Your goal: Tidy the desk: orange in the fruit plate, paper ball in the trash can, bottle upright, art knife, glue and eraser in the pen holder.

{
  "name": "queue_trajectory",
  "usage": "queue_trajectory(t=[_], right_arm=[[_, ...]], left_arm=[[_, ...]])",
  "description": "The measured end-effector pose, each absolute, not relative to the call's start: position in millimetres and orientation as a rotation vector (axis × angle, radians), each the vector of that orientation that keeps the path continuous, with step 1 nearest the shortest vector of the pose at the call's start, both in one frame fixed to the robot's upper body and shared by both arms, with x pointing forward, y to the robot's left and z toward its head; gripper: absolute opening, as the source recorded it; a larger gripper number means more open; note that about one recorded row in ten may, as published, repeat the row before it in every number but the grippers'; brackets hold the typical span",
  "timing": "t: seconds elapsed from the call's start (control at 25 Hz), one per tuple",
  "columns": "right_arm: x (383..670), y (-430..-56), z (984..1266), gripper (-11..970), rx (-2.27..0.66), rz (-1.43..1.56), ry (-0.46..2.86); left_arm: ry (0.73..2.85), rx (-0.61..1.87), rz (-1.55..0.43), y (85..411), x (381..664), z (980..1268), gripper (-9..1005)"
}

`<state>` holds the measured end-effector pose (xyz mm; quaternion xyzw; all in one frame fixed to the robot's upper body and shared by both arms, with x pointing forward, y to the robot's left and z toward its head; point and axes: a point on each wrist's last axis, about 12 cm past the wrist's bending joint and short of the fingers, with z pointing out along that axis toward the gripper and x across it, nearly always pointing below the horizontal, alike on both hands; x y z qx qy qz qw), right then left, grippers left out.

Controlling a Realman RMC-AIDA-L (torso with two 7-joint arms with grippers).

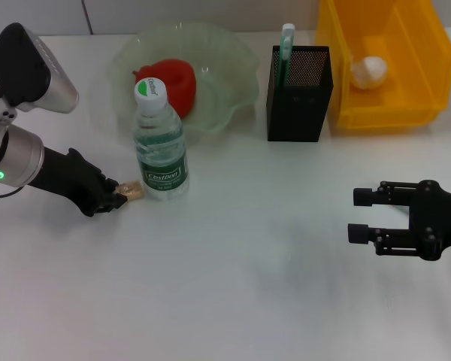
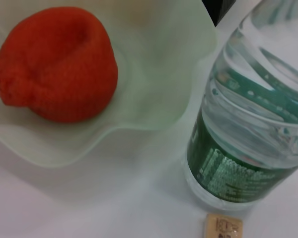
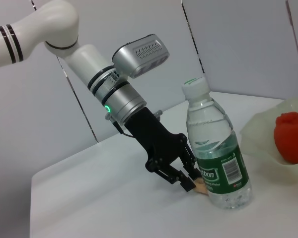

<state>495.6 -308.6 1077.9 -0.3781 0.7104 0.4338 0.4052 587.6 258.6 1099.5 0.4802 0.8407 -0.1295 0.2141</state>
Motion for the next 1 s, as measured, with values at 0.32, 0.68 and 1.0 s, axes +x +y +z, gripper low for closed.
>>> queue_trajectory(t=[0.32, 0.68, 1.0], right_arm=[[495.5, -308.3, 1077.9, 692, -0.949, 1.095, 1.786], [495.2, -307.1, 1078.2, 689, -0.952, 1.101, 1.78], [497.6, -306.6, 1081.0, 688, -0.965, 1.103, 1.769]], left_arm=[[2.343, 1.321, -0.362, 264.1, 583.3, 1100.1, 248], [2.313, 1.283, -0.429, 283.1, 568.3, 1119.5, 248], [2.168, 1.307, -0.674, 307.7, 537.9, 1144.4, 248]])
